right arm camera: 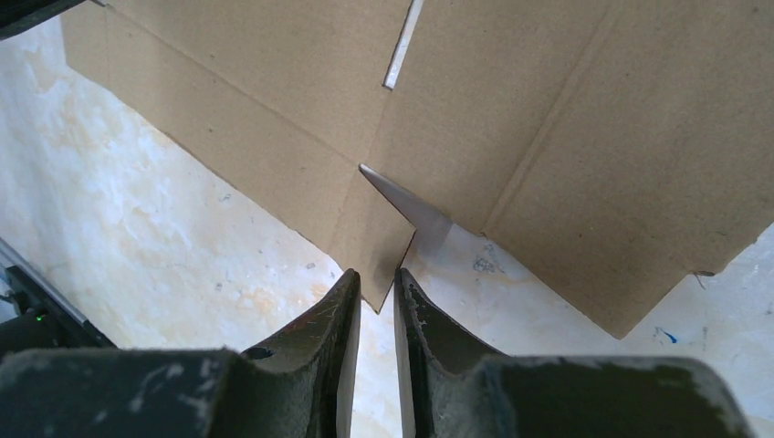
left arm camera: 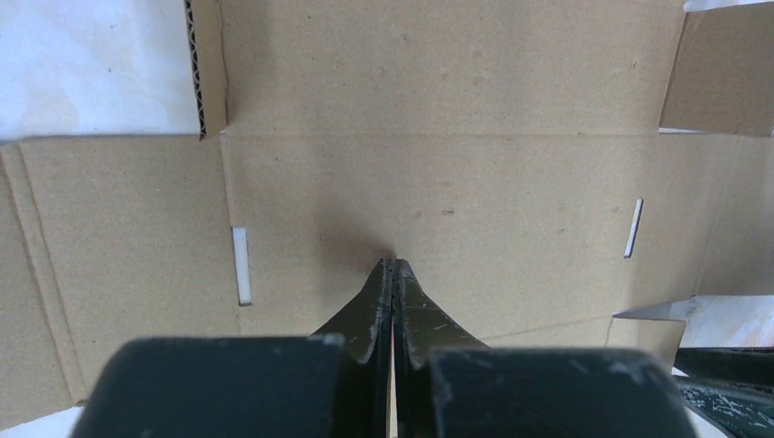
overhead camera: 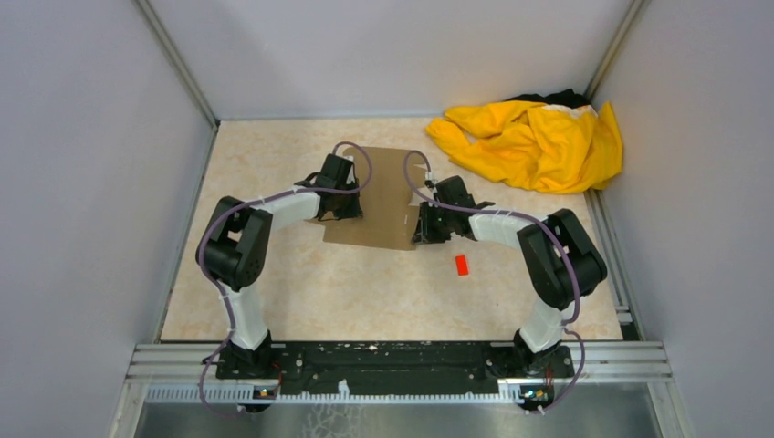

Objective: Fold the paper box

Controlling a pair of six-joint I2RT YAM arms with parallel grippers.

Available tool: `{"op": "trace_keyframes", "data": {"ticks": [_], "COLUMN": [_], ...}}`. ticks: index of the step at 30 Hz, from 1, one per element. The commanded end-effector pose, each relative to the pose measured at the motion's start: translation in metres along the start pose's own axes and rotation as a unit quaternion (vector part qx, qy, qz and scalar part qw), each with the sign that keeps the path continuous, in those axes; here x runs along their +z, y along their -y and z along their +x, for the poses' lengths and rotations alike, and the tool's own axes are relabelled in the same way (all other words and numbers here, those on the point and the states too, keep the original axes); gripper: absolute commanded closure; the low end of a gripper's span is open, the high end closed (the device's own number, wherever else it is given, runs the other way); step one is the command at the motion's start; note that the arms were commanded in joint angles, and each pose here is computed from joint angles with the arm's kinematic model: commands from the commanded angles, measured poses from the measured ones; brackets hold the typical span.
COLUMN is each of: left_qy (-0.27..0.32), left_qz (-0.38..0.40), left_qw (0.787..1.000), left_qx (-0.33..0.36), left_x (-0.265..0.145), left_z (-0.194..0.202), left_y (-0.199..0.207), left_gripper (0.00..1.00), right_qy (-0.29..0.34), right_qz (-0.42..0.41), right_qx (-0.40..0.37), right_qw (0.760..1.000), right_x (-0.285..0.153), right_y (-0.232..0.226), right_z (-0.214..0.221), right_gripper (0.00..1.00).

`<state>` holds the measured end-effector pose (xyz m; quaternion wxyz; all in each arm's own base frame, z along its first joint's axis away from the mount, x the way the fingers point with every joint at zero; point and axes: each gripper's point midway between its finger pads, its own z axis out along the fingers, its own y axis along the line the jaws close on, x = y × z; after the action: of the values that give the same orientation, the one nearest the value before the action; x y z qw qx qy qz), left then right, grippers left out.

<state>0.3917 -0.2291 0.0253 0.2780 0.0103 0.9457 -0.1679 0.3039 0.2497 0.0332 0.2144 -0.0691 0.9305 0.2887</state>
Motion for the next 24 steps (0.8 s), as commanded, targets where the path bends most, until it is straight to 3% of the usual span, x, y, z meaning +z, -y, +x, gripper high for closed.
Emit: {"op": "trace_keyframes", "data": {"ticks": [1,24], "left_qy": [-0.072,-0.08], "left_qz": [-0.015,-0.014], "left_qw": [0.997,0.997], "left_qx": [-0.005,-0.007], "left_x": [0.012,0.017], "left_z": [0.049,0.057], "left_y": [-0.012,-0.015], "left_gripper": [1.0,1.0], "right_qy": [0.052,0.061], "right_qz": [-0.07,-0.1], "right_qx": [-0.018,-0.022], "right_qw": [0.996,0.993], "right_x": [0.001,0.0], "right_y": [-0.036,-0.055], "right_z": [-0.031,-0.051], "right_gripper": [0.8,0.8]}}
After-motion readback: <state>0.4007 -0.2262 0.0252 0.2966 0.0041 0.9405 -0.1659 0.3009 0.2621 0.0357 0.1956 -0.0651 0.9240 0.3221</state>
